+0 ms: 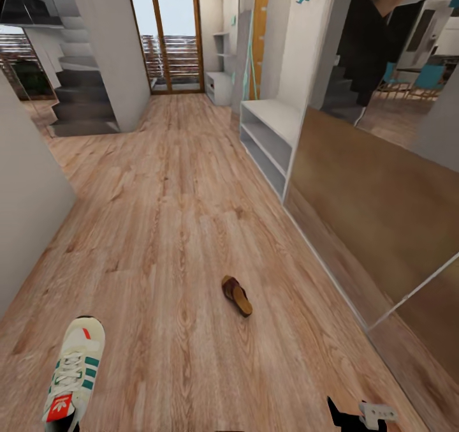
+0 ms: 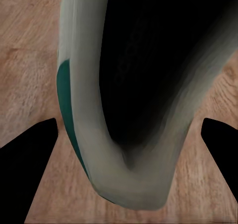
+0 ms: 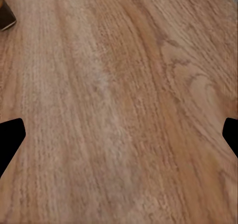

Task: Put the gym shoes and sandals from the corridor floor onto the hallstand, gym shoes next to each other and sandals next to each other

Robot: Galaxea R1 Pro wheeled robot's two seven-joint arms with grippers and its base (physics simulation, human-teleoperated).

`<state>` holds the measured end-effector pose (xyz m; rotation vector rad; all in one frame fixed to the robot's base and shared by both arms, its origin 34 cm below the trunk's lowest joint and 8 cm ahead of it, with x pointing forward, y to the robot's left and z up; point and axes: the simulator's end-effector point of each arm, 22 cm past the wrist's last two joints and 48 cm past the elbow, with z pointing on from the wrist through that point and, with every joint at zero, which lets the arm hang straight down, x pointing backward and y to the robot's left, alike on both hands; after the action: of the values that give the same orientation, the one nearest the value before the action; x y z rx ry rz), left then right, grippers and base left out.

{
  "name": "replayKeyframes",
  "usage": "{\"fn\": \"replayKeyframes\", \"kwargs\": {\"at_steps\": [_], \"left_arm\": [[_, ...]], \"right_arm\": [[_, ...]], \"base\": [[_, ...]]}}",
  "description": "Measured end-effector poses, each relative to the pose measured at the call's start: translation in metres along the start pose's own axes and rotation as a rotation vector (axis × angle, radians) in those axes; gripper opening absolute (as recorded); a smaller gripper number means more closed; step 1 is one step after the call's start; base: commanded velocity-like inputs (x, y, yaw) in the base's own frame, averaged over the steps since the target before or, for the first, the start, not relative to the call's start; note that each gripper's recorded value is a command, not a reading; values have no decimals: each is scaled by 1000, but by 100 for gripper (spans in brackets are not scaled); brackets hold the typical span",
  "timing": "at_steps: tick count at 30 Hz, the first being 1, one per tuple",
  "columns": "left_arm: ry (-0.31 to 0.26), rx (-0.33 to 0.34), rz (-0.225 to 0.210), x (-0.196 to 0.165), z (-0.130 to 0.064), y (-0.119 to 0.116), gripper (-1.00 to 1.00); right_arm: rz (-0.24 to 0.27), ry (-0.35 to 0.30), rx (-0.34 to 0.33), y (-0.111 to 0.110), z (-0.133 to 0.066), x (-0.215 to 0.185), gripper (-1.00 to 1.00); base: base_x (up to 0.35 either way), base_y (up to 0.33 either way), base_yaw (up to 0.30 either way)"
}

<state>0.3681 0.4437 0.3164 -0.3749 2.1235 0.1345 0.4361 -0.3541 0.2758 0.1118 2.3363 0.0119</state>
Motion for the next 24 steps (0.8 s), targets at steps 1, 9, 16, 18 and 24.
{"fn": "replayKeyframes", "kwargs": {"at_steps": [1,9,16,18,24], "left_arm": [[0,0,0,0,0,0,-100],[1,-2,-2,0,0,1,-100],[1,-3,-2,0,0,1,-100],[1,-2,-2,0,0,1,-100],[1,-3,-2,0,0,1,-100]], "right_arm": [[0,0,0,0,0,0,100],[-5,0,3,-4,0,-1,100],[-10,0,5,-7,0,-2,100],[-11,0,6,-8,0,-2,100],[-9,0,0,-4,0,-2,100]], "base": [[3,-102,277],[1,-20,209],[0,-1,16],[0,0,2],[0,0,0]]}}
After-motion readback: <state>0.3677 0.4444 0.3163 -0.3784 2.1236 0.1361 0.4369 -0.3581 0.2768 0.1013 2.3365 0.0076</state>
